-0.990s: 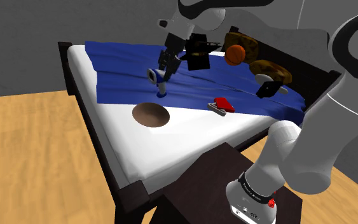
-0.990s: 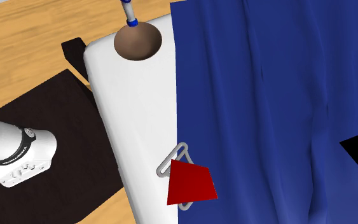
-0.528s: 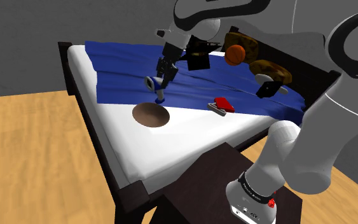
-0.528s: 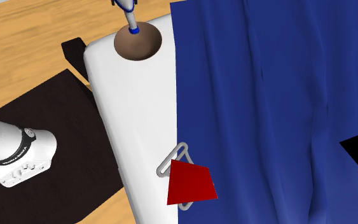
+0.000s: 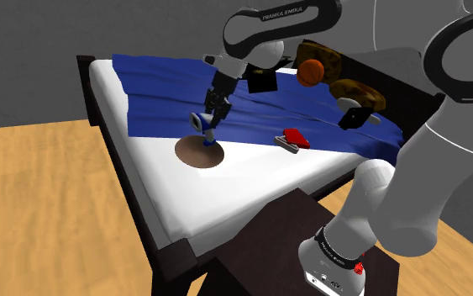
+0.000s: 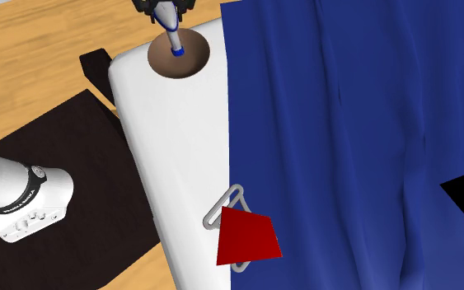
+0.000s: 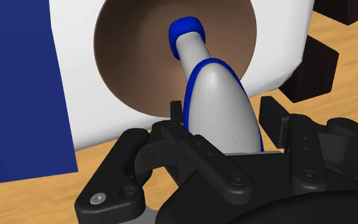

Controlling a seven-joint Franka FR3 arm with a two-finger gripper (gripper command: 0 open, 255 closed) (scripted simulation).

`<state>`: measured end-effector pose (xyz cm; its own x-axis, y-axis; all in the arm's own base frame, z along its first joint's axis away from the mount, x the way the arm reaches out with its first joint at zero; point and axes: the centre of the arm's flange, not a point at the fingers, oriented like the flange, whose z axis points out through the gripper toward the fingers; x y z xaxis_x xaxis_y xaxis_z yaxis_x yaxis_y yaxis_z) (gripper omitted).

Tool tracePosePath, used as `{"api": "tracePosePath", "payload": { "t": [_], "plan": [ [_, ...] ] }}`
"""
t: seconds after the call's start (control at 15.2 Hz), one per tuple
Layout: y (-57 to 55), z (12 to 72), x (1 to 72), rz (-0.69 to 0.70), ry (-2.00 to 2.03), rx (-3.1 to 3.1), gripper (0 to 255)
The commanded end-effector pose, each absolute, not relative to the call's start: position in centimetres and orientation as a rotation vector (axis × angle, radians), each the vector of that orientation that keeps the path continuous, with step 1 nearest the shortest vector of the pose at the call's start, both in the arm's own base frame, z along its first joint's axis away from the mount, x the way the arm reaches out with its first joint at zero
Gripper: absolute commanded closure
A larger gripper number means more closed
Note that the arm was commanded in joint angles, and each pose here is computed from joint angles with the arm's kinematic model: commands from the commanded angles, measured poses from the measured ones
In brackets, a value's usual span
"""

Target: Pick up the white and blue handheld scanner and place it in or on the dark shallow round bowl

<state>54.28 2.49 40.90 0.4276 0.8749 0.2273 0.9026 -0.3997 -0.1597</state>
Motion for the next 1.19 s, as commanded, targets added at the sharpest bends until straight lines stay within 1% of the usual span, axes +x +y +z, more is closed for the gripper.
{"api": "tracePosePath", "payload": {
  "t": [0.0, 0.13, 0.66, 0.73, 1.06, 1.12],
  "plan": [
    [2.5, 39.9, 54.3, -0.156, -1.547, -2.426, 255],
    [2.5, 38.6, 54.3, -0.156, -1.547, -2.426, 255],
    [2.5, 38.6, 54.3, -0.156, -1.547, -2.426, 255],
    [2.5, 38.6, 54.3, -0.156, -1.547, -2.426, 0],
    [2.5, 38.6, 54.3, -0.156, -1.547, -2.426, 0],
    [2.2, 39.9, 54.4, -0.156, -1.547, -2.426, 0]
  ]
}}
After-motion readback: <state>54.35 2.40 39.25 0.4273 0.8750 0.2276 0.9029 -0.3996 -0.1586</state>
